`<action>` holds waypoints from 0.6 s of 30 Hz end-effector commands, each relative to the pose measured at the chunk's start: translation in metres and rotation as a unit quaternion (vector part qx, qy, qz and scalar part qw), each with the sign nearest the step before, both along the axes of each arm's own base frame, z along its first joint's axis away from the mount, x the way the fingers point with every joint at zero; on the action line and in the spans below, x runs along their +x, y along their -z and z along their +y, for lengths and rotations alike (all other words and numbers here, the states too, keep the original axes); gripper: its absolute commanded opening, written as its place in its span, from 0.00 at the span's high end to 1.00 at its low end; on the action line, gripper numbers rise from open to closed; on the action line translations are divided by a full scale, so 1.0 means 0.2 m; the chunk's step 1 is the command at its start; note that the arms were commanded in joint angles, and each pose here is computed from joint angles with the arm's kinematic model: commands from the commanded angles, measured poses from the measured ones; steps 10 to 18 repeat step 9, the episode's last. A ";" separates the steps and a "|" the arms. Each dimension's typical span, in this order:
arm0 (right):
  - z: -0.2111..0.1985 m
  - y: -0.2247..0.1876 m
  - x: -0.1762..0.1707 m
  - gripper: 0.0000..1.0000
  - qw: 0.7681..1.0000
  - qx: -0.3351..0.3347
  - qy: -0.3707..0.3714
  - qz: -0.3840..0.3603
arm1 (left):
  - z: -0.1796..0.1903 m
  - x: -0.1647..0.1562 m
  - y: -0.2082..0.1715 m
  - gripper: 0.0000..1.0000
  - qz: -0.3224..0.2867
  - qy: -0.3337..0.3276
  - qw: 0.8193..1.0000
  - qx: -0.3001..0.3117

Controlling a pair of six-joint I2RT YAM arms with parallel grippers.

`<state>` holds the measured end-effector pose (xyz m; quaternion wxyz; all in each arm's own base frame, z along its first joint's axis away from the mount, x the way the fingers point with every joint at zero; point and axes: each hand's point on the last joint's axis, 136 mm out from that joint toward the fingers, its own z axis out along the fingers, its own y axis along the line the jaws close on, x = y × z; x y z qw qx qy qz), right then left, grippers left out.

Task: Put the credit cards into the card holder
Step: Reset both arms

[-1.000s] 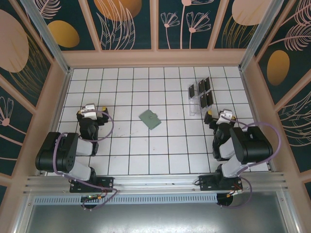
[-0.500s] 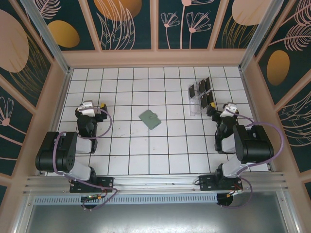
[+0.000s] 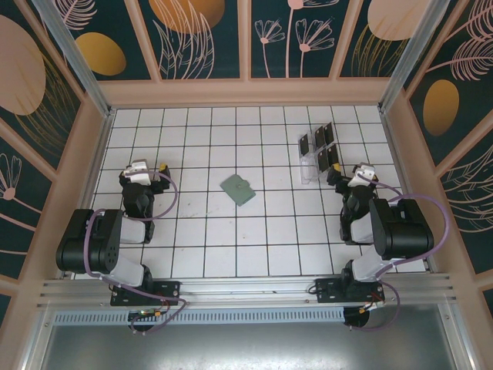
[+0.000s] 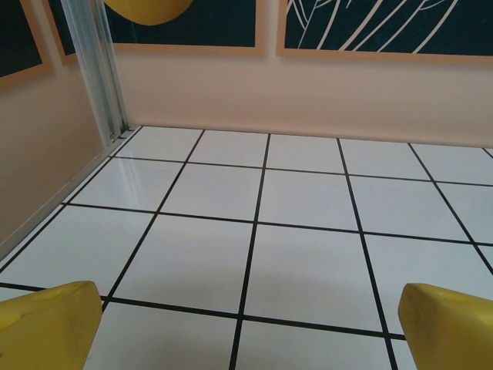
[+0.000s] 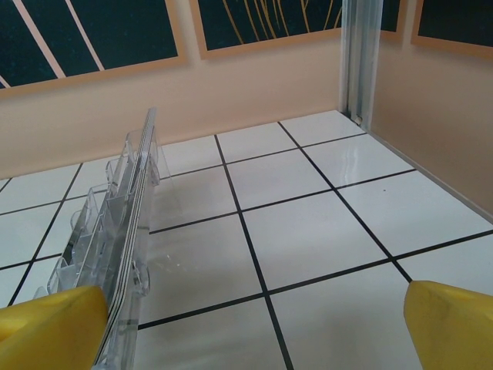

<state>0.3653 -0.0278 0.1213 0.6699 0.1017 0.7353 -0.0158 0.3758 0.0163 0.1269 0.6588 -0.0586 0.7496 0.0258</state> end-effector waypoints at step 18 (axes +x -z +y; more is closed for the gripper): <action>0.10 -0.03 0.04 0.01 0.998 -0.011 -0.061 -0.003 | 0.00 0.02 -0.04 0.02 -0.015 0.003 1.000 -0.007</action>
